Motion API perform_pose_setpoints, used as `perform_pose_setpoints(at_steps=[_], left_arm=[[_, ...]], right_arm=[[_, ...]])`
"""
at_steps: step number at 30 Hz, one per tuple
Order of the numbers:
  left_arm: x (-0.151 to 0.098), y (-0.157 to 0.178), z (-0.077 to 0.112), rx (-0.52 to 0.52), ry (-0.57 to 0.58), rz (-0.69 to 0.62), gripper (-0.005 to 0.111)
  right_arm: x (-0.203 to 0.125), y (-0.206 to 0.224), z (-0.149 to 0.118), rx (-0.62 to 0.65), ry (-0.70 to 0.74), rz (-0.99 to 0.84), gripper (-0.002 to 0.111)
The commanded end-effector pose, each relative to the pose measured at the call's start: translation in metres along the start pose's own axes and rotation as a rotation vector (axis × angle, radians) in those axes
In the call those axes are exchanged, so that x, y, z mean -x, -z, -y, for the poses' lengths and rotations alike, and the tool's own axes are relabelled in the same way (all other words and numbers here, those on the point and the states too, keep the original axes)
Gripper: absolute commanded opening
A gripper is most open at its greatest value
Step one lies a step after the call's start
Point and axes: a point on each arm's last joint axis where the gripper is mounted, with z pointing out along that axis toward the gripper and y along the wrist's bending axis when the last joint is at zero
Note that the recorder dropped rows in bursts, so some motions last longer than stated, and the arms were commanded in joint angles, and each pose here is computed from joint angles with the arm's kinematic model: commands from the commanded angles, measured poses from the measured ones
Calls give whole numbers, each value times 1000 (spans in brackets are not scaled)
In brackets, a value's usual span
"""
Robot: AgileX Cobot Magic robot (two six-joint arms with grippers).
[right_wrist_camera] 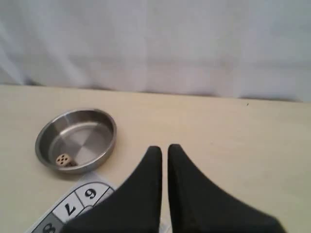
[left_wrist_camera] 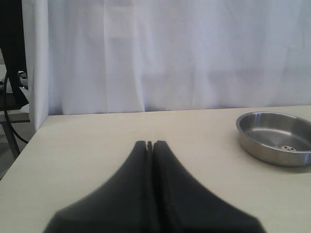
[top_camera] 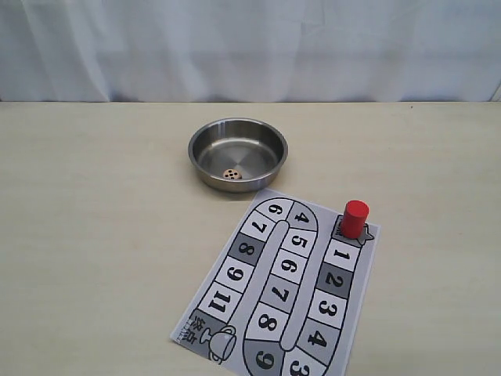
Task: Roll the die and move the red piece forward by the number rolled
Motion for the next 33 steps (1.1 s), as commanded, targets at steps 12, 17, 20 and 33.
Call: perform_pose_setpoints(at_steps=[12, 17, 20, 33], left_arm=[[-1, 0, 0, -2, 10, 3, 0], [-1, 0, 0, -2, 10, 3, 0], [-1, 0, 0, -2, 10, 3, 0], [-1, 0, 0, -2, 10, 3, 0]], right_arm=[[0, -117, -45, 112, 146, -391, 4], [-3, -155, -78, 186, 229, -414, 4], [1, -176, -92, 210, 244, -419, 4], [1, -261, -126, 385, 197, -584, 38]])
